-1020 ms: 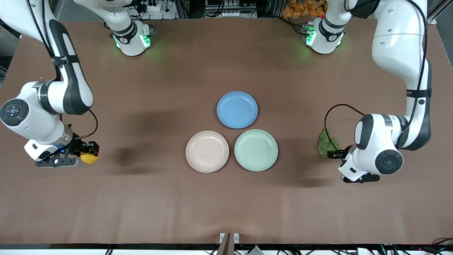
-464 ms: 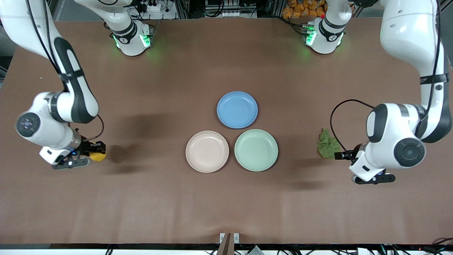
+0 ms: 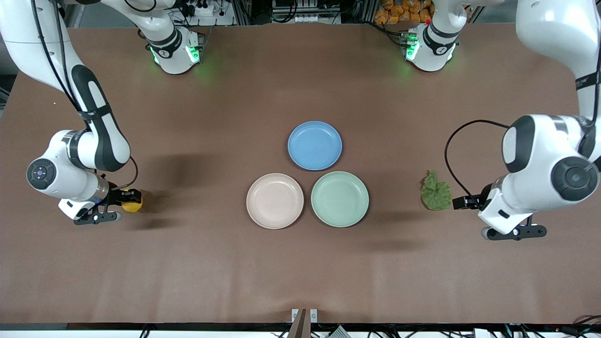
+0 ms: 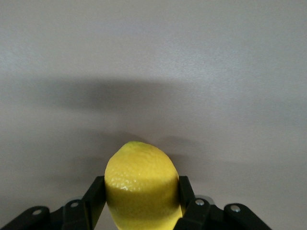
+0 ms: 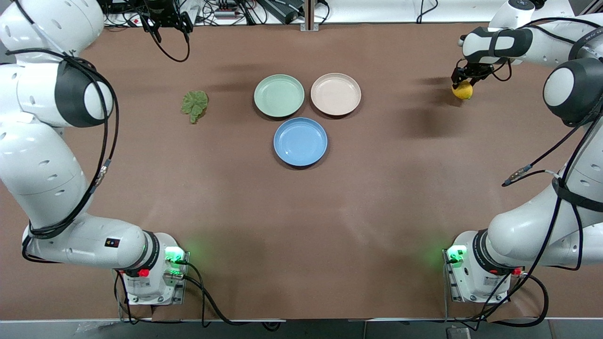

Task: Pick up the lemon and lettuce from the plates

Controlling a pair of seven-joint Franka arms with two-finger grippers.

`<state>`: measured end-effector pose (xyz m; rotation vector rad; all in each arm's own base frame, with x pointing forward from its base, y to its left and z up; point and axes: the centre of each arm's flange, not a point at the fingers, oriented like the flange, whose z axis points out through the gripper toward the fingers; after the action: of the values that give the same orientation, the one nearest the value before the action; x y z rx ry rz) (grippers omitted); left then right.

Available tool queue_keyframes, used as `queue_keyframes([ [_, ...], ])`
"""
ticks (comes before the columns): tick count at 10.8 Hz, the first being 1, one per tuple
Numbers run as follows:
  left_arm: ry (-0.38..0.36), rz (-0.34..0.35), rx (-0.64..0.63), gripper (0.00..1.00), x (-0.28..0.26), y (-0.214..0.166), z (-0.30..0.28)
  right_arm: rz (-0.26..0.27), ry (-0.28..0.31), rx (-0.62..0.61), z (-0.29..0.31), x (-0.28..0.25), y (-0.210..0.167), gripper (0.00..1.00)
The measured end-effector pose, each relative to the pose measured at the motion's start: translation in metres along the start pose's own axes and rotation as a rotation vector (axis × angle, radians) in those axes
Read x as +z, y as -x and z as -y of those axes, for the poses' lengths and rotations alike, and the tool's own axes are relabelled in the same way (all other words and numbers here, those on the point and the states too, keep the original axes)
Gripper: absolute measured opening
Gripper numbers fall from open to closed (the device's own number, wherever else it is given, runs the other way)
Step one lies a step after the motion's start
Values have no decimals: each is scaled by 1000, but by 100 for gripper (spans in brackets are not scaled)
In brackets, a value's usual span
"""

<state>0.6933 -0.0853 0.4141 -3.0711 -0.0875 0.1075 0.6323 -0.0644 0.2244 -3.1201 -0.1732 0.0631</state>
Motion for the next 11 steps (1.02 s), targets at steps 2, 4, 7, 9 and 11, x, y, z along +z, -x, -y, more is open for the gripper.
queue_keyframes([
  [2, 38, -29, -8, 100, -30, 8, 0, -7, -38, 31, 3, 0, -1, 67],
  [4, 41, -20, -7, 100, -53, 20, 3, -3, -47, 32, 4, 0, 0, 66],
  [7, 41, -3, -4, 100, -80, 37, 5, 6, -51, 28, 6, -3, 0, 72],
  [9, 40, 9, 12, 100, -103, 52, 8, 11, -53, 26, 6, -9, -1, 89],
  [11, 39, 24, 30, 100, -126, 69, 14, 11, -55, 25, 6, -17, -1, 100],
])
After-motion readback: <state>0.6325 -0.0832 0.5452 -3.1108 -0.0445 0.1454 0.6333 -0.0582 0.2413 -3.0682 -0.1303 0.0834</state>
